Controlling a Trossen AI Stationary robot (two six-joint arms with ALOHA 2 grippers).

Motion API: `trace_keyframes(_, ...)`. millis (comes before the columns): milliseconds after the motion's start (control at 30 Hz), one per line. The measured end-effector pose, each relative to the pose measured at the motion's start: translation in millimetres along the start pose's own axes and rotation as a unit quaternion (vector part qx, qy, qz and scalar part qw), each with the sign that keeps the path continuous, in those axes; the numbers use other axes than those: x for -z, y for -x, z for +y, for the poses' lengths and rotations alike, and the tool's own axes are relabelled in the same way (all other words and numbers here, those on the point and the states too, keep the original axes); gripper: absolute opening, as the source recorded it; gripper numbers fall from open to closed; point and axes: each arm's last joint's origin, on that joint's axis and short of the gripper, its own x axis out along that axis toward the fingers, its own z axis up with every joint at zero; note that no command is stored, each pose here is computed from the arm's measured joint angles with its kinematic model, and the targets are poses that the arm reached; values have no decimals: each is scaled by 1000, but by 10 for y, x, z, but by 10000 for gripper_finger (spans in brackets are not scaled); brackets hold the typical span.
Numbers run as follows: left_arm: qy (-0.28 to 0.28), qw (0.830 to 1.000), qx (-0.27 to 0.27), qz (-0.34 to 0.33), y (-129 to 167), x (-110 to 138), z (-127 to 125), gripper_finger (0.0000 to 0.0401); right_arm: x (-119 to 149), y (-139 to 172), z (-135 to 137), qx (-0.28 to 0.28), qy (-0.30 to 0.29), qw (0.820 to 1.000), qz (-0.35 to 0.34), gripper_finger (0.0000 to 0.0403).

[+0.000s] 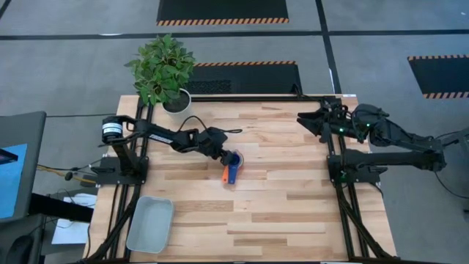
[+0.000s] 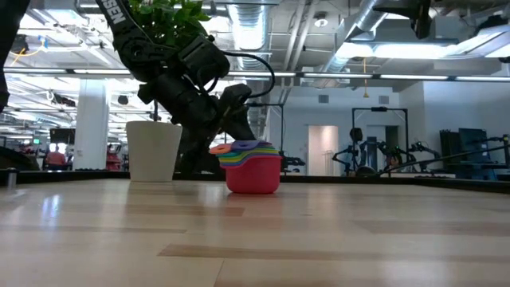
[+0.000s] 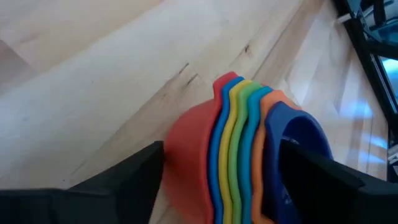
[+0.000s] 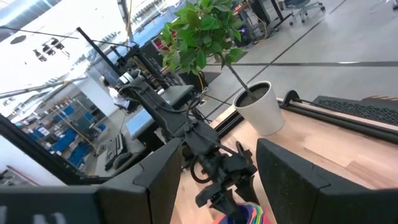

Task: Nest measuring cups in basket
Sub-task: Put the stacked measuring cups into the gray bin

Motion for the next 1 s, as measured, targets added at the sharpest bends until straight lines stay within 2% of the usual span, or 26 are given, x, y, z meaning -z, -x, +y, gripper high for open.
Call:
trace_keyframes(267,-2,1000,0,-2,9,-10,-11,180,-1,0,-1,2,1,1000,-1,227)
trace_keyframes(400,-3,1000,0,-2,11,-10,-12,137,0,0,-1,2,3,1000,-1,219)
trace_keyframes(667,-3,1000,-1,0,12,-7,-7,102,21,0,-10,0,5,1000,15,206)
trace_keyframes(833,-7,1000,3,-3,45,-17,-29,78,86,6,-55,23,5,999,49,193)
trace_keyframes(1000,-7,1000,1,-2,52,-17,-26,76,123,9,-59,26,8,997,67,179)
